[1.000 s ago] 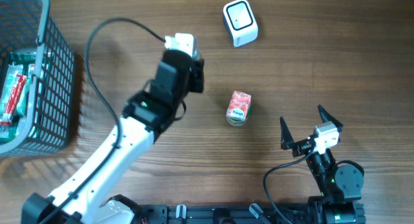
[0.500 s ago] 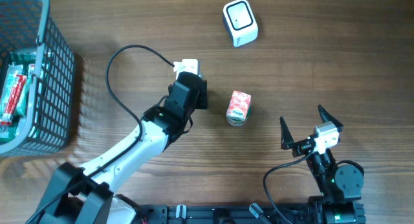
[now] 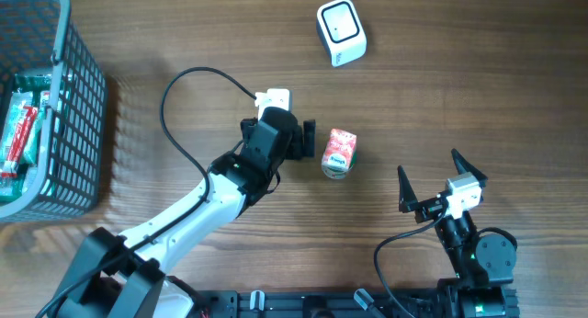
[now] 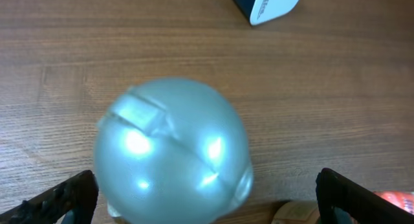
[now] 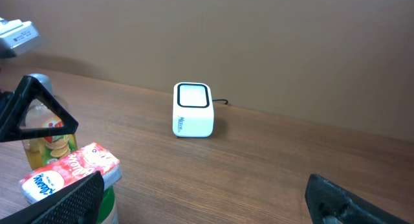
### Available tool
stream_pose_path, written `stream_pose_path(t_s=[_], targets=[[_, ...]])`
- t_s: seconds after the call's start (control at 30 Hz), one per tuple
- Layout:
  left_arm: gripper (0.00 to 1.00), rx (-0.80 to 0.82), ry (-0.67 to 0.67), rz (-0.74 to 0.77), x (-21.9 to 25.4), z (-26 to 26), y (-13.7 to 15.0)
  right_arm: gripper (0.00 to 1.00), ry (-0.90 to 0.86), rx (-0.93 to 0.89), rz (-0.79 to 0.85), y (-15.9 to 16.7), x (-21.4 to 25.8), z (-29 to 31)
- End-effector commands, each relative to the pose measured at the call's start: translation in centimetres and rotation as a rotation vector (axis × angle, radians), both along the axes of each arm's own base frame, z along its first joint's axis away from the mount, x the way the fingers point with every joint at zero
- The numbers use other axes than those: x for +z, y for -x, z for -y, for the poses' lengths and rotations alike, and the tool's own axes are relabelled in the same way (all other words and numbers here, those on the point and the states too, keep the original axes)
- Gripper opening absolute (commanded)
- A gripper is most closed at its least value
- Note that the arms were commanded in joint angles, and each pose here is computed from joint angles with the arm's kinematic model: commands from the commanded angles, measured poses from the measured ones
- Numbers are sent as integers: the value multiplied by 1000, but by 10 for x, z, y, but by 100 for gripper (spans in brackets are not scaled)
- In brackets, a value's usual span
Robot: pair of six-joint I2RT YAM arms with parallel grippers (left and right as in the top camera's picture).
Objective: Scan the item barcode
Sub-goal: 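Carry the Vim bottle beside the snack pack and place it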
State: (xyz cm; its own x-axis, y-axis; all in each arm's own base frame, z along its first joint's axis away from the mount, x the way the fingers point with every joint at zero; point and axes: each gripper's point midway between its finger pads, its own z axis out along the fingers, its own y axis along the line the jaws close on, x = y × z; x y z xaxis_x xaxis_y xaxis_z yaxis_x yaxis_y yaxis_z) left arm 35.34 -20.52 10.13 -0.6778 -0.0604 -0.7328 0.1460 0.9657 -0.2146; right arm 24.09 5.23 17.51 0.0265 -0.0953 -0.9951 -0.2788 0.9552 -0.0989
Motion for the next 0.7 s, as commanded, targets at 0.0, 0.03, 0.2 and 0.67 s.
stream_pose_path(t_s=[0.0, 0.03, 0.2, 0.67], targets=[[99, 18, 15, 69, 25, -9, -8, 100, 5, 7, 3, 0, 0, -1], [97, 3, 26, 57, 24, -7, -7, 100, 5, 7, 3, 0, 0, -1], [84, 8, -1, 9, 6, -11, -5, 100, 5, 7, 3, 0, 0, -1], [40, -27, 28, -35, -9, -4, -7, 100, 5, 7, 3, 0, 0, -1]])
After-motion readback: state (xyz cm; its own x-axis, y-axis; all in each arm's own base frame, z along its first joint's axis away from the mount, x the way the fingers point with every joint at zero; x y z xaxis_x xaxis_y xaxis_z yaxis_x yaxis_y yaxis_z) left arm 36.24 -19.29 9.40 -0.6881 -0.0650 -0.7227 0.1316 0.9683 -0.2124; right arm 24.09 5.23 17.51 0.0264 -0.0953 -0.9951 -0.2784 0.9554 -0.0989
